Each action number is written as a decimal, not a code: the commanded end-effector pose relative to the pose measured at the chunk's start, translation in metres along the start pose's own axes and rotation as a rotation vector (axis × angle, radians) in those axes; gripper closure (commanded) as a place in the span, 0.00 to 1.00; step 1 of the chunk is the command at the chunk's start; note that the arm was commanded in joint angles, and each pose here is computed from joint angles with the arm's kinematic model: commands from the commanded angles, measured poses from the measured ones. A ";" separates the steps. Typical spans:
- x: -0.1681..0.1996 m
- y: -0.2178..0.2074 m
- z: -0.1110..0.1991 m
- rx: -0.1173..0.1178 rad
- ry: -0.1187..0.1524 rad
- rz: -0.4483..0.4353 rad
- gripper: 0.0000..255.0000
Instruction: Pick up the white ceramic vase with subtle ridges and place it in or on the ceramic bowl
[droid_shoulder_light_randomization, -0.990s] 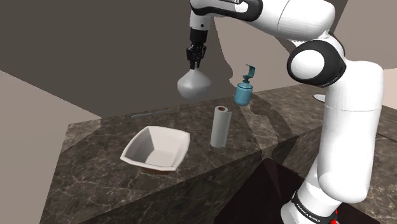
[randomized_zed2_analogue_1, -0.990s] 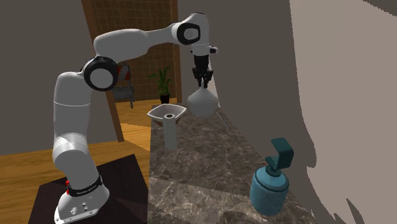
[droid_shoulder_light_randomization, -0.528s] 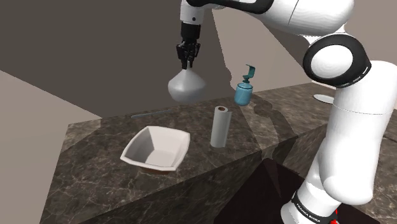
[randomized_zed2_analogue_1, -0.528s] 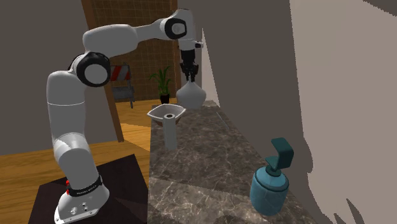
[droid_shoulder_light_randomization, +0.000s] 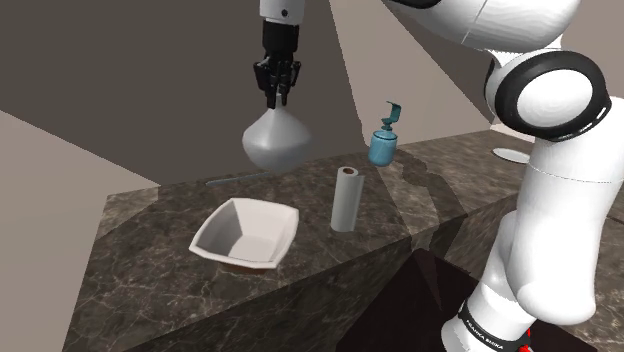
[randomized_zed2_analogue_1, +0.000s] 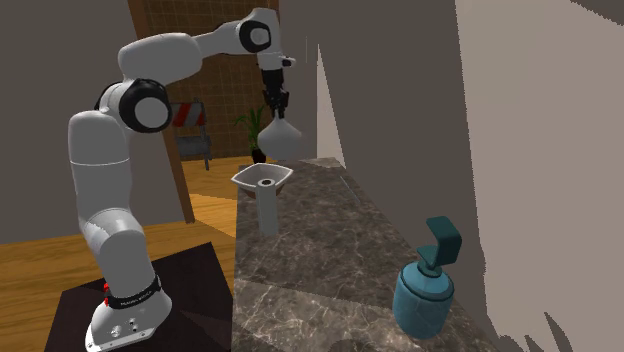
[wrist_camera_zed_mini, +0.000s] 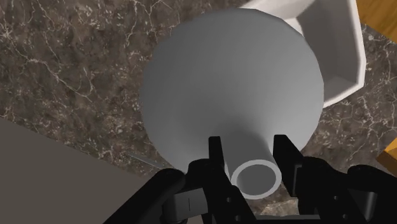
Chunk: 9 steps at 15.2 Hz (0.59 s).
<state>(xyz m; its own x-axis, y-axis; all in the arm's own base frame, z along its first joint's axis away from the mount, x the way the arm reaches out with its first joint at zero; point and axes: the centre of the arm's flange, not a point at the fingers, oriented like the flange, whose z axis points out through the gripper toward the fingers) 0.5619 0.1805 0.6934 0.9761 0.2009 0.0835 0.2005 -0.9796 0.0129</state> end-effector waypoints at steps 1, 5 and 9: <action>-0.003 -0.026 -0.008 0.000 0.001 0.002 1.00; -0.011 -0.076 -0.021 0.000 0.001 0.002 1.00; -0.019 -0.127 -0.033 0.000 0.001 0.002 1.00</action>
<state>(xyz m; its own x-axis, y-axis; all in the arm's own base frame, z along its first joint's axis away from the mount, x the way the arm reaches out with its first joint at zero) 0.5206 0.2894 0.7191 0.9760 0.2012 0.0833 0.2008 -0.9795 0.0131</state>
